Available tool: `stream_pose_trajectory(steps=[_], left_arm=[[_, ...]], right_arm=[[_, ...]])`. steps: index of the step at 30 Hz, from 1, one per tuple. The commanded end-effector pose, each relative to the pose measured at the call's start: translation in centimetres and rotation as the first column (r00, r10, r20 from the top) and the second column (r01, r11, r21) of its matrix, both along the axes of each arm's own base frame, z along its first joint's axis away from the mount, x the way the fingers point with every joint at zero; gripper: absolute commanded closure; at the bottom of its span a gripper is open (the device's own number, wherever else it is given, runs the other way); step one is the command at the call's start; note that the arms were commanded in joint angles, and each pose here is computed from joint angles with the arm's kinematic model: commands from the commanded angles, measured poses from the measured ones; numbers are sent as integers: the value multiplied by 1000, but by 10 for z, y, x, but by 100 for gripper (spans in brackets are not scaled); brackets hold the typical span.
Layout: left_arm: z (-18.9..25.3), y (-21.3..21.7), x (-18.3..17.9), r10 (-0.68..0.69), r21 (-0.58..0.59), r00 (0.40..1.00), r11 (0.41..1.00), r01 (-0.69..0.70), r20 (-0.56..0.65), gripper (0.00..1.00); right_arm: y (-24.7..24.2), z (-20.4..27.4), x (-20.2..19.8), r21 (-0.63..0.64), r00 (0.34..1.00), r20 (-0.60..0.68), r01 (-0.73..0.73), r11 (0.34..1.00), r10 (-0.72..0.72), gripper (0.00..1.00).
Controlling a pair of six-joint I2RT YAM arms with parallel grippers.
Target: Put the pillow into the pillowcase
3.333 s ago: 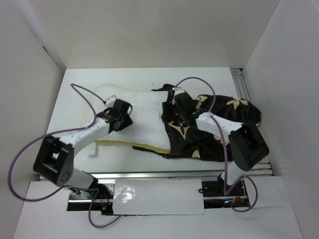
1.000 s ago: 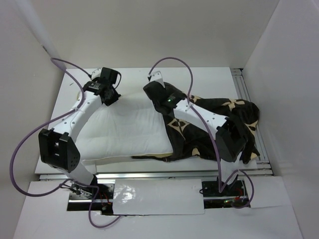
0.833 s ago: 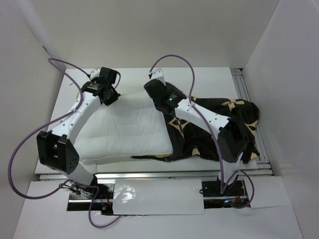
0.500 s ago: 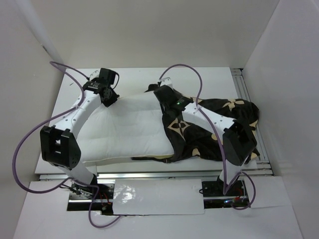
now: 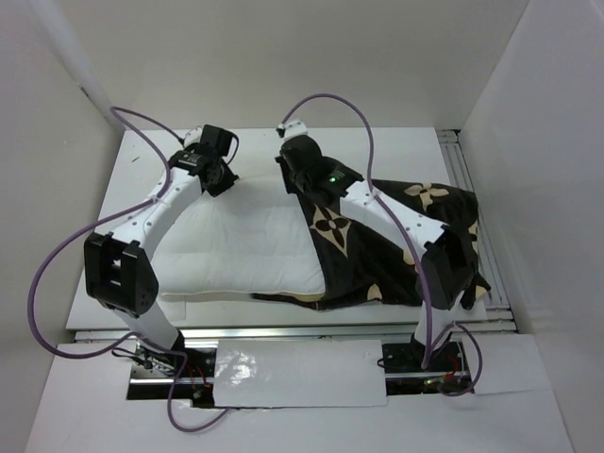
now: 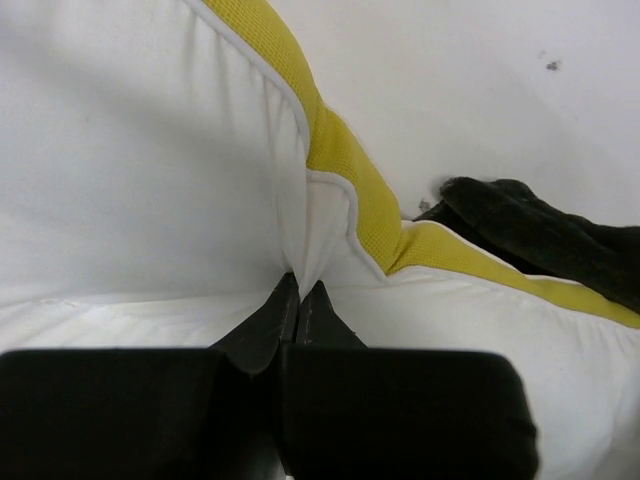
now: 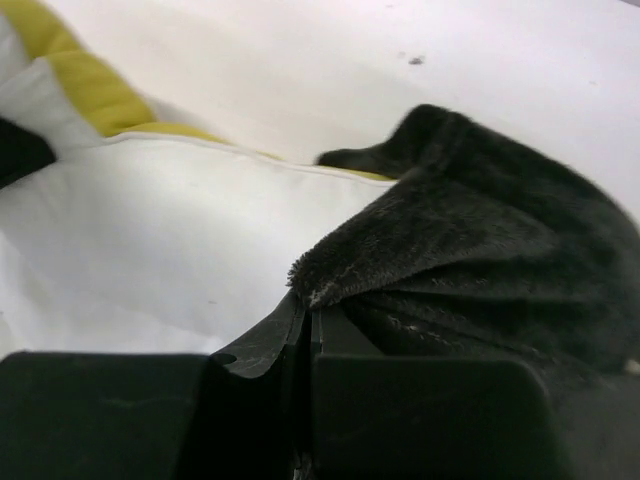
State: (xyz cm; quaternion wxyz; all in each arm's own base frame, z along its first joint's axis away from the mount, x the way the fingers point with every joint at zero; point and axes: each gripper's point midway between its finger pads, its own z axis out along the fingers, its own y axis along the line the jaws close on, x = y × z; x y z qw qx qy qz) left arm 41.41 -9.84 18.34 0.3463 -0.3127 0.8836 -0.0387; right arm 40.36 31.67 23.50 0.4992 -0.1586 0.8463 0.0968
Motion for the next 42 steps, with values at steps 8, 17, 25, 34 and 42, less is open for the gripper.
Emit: stream_pose_trajectory(steps=[8,17,25,34,42], left_arm=[[156,-7,-5,100,-316,888,947,52,449,100],[153,-16,-2,107,-405,884,909,98,455,100],[119,-39,-6,35,-407,890,897,172,455,100],[129,-47,-9,-26,-346,837,903,253,546,100],[101,-41,4,-73,-283,873,930,234,482,100]], right_arm=[[69,41,-41,183,959,36,-283,941,281,100],[98,74,-74,286,844,142,-536,794,518,100],[121,125,-39,342,779,246,-627,700,577,100],[122,47,-20,343,816,69,-560,754,574,100],[90,-50,-9,263,860,-166,-433,862,483,70]])
